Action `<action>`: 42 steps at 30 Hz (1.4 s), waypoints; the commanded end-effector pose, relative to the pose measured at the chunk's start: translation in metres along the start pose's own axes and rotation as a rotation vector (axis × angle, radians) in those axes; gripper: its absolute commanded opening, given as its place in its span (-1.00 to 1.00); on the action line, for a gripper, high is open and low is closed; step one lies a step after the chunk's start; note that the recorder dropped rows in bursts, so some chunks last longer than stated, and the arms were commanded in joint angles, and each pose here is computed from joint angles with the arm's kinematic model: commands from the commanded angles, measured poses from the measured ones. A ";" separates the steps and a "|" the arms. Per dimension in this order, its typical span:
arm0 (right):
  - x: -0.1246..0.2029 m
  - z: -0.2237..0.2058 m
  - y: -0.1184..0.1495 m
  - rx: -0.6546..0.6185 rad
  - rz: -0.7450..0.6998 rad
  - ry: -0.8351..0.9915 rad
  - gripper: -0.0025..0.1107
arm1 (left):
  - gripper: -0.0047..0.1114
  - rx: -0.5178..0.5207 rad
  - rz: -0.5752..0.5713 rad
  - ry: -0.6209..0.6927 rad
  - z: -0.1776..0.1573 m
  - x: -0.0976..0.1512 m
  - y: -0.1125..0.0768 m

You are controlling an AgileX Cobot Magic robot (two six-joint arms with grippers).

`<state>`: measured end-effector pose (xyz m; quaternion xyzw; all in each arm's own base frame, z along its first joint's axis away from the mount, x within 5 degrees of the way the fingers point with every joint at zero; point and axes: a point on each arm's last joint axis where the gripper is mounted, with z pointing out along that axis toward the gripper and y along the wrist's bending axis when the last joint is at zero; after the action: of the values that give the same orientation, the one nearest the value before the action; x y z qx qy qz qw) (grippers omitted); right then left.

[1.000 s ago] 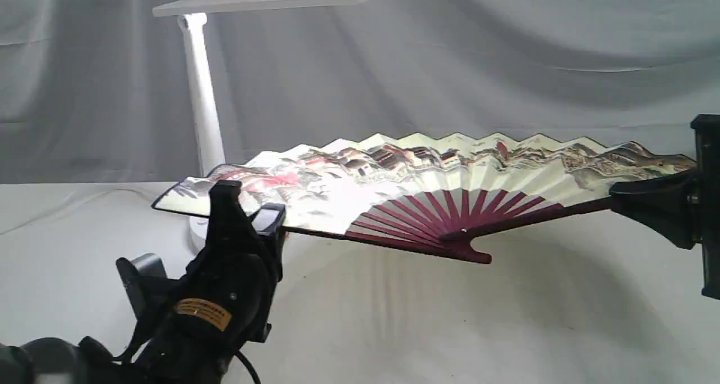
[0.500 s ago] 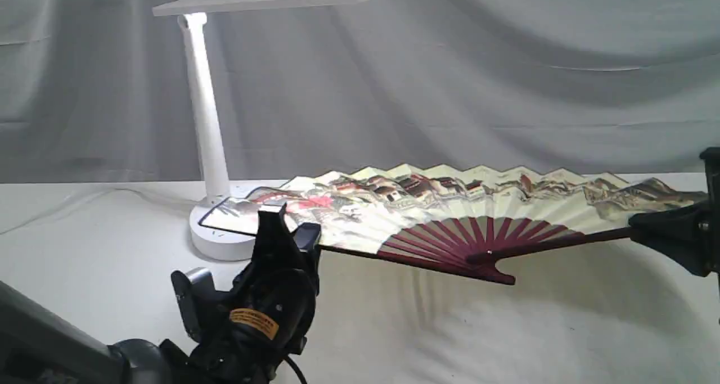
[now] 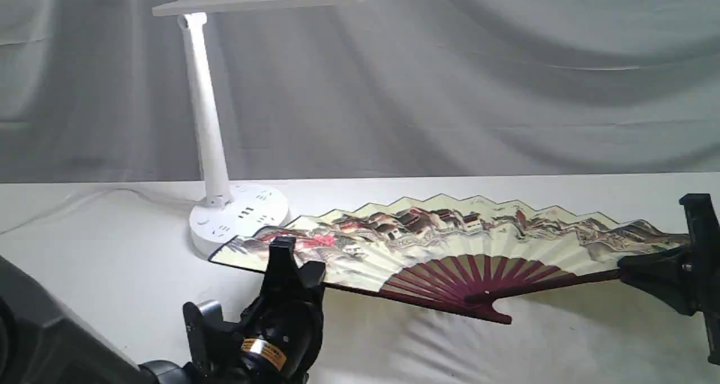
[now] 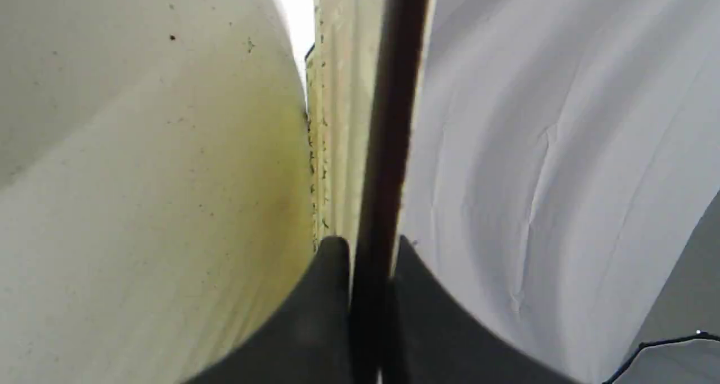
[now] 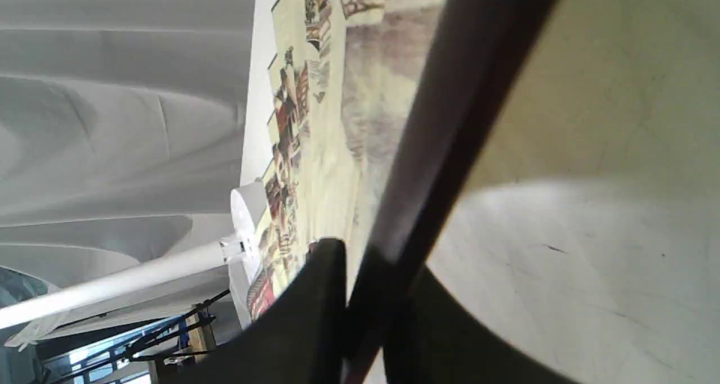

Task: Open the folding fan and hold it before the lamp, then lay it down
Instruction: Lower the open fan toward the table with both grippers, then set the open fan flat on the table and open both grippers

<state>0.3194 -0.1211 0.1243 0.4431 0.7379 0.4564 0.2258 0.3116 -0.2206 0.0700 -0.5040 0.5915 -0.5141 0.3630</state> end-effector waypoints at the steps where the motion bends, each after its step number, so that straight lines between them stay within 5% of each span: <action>1: -0.007 -0.003 -0.015 0.124 -0.094 -0.058 -0.96 | -0.88 0.074 -0.077 -0.067 0.002 -0.007 -0.012; 8: -0.007 -0.004 -0.017 0.151 -0.114 -0.060 -0.84 | -0.69 0.000 -0.077 -0.059 0.002 -0.006 -0.005; 18: -0.008 -0.004 -0.018 0.154 -0.114 -0.062 -0.17 | -0.42 -0.012 -0.072 -0.058 0.002 -0.006 -0.004; 22: -0.007 -0.004 -0.018 0.155 -0.116 -0.060 0.04 | -0.15 -0.014 -0.058 -0.055 0.002 -0.006 -0.003; 26: -0.007 -0.004 -0.018 0.154 -0.121 -0.051 0.10 | 0.09 -0.015 0.016 -0.048 0.002 -0.005 -0.004; 42: 0.000 -0.004 -0.018 0.164 -0.053 0.021 0.09 | 0.09 -0.008 0.050 0.014 0.003 -0.001 -0.005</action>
<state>0.3104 -0.1262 0.1086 0.4394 0.7869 0.3869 0.1949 0.3143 -0.2196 0.0674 -0.4969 0.6127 -0.4959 0.3630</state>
